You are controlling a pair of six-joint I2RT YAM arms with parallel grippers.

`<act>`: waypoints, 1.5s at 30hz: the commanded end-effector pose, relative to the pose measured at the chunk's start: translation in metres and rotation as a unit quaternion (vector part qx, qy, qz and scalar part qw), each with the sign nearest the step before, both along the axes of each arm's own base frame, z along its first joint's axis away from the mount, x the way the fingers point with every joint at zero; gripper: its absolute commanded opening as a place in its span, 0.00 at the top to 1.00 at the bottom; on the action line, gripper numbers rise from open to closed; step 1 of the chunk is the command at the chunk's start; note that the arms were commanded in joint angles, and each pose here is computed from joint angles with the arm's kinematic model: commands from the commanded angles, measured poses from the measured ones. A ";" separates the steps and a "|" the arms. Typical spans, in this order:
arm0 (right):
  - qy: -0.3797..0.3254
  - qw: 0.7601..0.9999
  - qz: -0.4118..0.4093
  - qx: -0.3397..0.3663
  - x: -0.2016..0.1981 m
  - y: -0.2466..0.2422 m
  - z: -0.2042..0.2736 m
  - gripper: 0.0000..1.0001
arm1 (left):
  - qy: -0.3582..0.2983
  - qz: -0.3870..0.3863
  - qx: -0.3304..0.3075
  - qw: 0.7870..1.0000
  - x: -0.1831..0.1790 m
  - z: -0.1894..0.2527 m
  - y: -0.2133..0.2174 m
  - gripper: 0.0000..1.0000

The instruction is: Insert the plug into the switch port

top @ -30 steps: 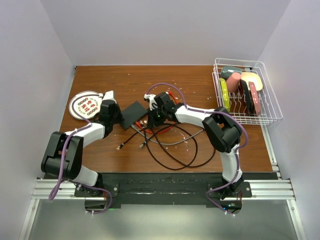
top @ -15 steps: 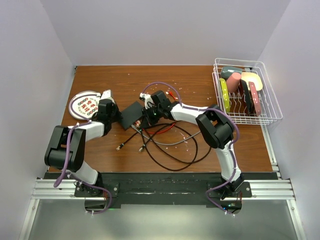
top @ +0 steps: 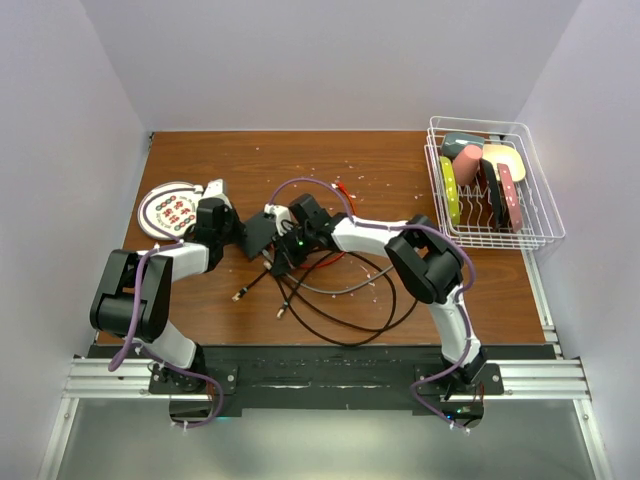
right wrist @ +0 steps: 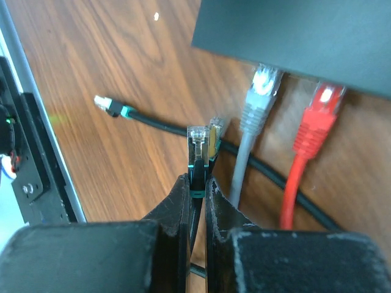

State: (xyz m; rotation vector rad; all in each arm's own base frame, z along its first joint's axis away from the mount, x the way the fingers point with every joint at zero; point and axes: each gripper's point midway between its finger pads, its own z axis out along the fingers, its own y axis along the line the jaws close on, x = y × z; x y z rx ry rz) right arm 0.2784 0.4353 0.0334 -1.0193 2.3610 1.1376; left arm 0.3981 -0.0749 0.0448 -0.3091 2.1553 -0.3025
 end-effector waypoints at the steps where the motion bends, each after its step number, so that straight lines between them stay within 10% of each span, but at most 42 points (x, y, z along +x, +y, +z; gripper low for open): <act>1: -0.055 0.998 -0.029 -0.019 0.011 -0.014 0.029 1.00 | 0.000 -0.012 0.003 1.000 0.003 0.008 0.000 0.93; 13: -0.132 0.981 -0.118 -0.083 0.064 -0.037 0.062 1.00 | -0.052 -0.028 0.024 0.998 0.047 0.049 -0.004 0.38; 45: -0.166 0.960 -0.123 -0.190 0.069 -0.045 -0.006 1.00 | 0.000 -0.109 -0.023 0.994 0.044 -0.018 -0.037 0.38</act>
